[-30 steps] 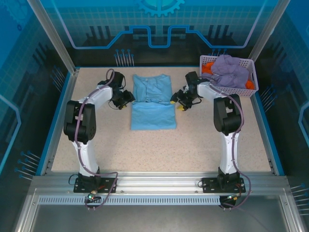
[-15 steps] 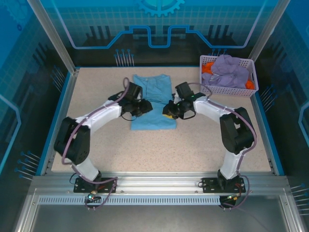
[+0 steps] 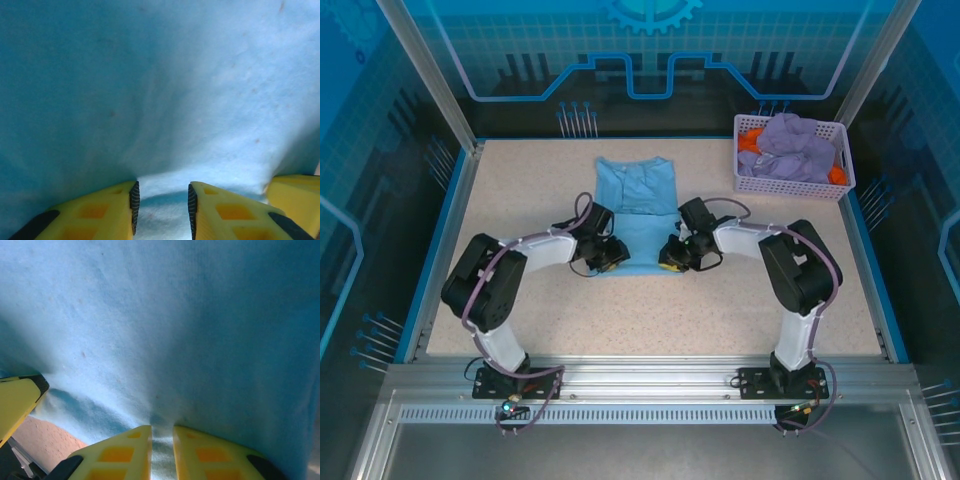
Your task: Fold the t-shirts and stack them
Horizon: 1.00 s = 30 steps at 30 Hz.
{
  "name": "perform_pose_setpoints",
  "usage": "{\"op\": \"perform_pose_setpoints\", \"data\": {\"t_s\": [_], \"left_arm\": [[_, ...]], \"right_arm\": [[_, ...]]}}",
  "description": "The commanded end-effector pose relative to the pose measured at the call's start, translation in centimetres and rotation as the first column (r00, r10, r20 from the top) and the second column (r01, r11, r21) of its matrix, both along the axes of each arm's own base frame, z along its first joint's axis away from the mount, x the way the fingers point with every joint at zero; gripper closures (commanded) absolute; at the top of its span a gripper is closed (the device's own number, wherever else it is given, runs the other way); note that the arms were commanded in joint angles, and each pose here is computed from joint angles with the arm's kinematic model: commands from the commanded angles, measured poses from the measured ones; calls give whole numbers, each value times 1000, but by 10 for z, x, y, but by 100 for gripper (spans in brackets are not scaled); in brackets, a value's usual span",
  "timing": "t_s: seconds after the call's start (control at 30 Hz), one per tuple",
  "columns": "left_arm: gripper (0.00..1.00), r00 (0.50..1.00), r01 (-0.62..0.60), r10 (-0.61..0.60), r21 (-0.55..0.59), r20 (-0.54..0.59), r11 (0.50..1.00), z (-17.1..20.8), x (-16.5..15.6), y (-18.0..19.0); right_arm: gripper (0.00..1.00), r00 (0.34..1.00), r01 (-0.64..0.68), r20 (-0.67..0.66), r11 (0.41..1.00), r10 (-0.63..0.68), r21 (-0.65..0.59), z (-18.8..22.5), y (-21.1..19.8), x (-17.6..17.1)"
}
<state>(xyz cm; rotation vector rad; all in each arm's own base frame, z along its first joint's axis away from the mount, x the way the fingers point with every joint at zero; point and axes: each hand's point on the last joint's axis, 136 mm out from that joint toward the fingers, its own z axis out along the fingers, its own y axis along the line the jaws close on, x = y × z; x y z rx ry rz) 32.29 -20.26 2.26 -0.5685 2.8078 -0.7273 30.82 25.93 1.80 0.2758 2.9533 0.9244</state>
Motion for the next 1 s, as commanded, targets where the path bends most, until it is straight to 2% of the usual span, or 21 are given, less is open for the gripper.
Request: {"op": "perform_pose_setpoints", "data": {"t_s": [0.0, 0.17, 0.27, 0.43, 0.57, 0.7, 0.8, 0.97], "left_arm": [[66, 993, -2, 1, -9, -116, 1000, -22, -50, 14], [65, 983, -12, 6, -35, -186, 999, -36, -108, 28], [61, 987, -18, 16, -14, -160, 1000, -20, -118, 38], [57, 999, -18, 18, -1, 37, 1000, 50, -85, 40], [66, 990, 13, -10, -18, 138, 1000, 82, -42, 31], [74, 992, 43, -36, -56, 122, 997, 71, -4, 18], [75, 995, 42, -39, -24, 94, 999, 51, 16, 20], [76, 997, -69, 67, 41, 32, 997, 6, 33, 61]], "right_arm": [[79, 998, -24, -65, 995, 18, -95, -22, -14, -44], [78, 996, -41, -86, 991, 30, -130, -31, -28, -91], [75, 997, -45, -68, 992, 37, -121, -17, -28, -105], [71, 1000, -1, 6, 1000, 1, -8, 32, -16, -83], [70, 997, 29, 76, 999, -28, -16, 60, -13, -42], [74, 996, 52, 69, 999, -51, -12, 58, -6, -7], [76, 997, 57, 48, 998, -55, -28, 44, -1, 15], [79, 993, 105, -45, 992, -108, -65, 0, -20, 39]]}}
